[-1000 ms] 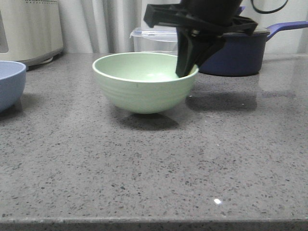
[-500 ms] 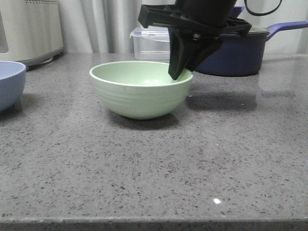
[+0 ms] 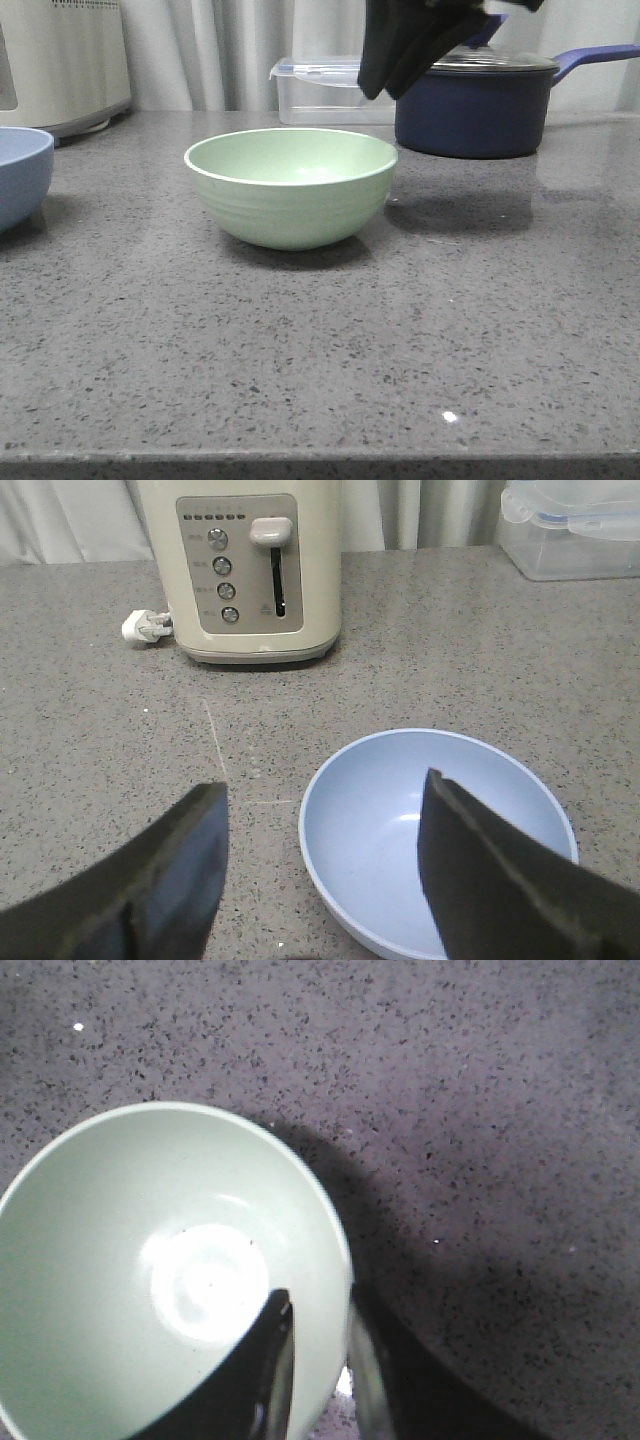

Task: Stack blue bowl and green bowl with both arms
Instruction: 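Open the right gripper and lift it off the green bowl rim, then grasp the rim of the light blue bowl with the left gripper and lift, then move the blue bowl over the green bowl and lower it inside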

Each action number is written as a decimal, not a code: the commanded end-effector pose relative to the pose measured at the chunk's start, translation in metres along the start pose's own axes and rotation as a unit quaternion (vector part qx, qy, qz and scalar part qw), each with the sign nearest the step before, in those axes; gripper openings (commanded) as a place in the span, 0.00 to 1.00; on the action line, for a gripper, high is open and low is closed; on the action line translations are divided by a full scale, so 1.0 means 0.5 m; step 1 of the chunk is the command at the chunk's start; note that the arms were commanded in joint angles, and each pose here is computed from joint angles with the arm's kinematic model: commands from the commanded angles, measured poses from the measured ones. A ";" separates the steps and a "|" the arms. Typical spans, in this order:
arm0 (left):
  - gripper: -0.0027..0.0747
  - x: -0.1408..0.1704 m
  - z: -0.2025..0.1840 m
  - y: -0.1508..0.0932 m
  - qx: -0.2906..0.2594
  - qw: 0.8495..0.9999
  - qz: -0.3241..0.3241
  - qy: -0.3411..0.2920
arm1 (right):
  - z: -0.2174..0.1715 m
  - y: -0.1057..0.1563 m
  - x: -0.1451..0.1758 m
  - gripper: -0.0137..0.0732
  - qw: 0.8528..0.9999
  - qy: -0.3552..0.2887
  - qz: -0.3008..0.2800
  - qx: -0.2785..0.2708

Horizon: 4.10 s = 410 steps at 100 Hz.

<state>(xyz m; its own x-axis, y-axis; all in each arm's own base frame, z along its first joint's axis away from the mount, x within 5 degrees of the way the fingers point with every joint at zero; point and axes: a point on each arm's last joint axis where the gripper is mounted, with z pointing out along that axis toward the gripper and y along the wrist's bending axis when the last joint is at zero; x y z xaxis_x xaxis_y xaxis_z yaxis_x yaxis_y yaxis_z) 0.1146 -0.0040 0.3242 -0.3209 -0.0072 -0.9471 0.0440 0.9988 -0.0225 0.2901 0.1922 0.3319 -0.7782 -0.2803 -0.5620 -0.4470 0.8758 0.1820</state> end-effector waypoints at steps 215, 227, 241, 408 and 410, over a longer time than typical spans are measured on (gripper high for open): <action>0.58 -0.084 0.209 0.006 0.014 0.977 -0.044 0.210 | 0.046 0.029 0.124 0.08 0.999 -0.018 -0.010 -0.029; 0.58 -0.073 0.243 0.009 0.013 0.970 -0.045 0.237 | 0.046 0.029 0.124 0.08 0.999 -0.018 -0.010 -0.029; 0.58 -0.064 0.271 0.011 0.012 0.966 -0.045 0.256 | 0.046 0.029 0.124 0.08 0.999 -0.018 -0.010 -0.029; 0.01 -0.219 0.302 -0.181 0.181 0.947 0.036 0.264 | 0.046 0.029 0.124 0.08 0.999 -0.018 -0.010 -0.029; 0.01 -0.217 0.306 -0.188 0.184 0.945 0.039 0.268 | 0.046 0.029 0.124 0.08 0.999 -0.018 -0.010 -0.029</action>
<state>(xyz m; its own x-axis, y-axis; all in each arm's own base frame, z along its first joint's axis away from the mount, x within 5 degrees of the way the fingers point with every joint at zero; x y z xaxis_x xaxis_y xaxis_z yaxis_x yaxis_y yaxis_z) 0.2887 -0.0898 0.3602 -0.7775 0.1888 -0.5999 0.3379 0.9299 -0.1453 0.2440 0.1958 0.2611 -0.7961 -0.3201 -0.5135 -0.4752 0.8562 0.2030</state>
